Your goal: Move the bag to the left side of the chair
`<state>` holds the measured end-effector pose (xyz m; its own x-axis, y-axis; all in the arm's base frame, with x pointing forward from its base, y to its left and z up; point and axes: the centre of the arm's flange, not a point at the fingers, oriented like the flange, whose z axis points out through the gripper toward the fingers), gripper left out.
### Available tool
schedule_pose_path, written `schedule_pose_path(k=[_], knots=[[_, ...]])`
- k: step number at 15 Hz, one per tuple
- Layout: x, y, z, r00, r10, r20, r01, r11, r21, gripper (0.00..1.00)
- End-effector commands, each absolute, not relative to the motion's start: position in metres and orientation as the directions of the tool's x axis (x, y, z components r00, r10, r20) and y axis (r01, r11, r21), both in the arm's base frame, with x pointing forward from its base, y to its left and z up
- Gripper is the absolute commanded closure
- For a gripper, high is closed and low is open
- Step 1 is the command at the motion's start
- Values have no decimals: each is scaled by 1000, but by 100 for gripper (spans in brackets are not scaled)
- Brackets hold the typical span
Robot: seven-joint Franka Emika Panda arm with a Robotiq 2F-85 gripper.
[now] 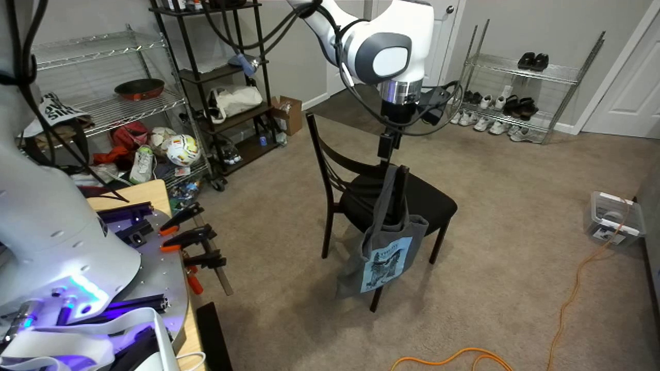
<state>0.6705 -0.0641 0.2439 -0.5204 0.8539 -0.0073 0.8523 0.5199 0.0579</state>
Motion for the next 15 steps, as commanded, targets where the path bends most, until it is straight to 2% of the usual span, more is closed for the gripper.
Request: schedule_pose_path(k=[1,15], knots=[[687,-63,232,-559,829,-7,828,559,37,0],[689,-67,219,-562,827,-29,827,562,21,0]])
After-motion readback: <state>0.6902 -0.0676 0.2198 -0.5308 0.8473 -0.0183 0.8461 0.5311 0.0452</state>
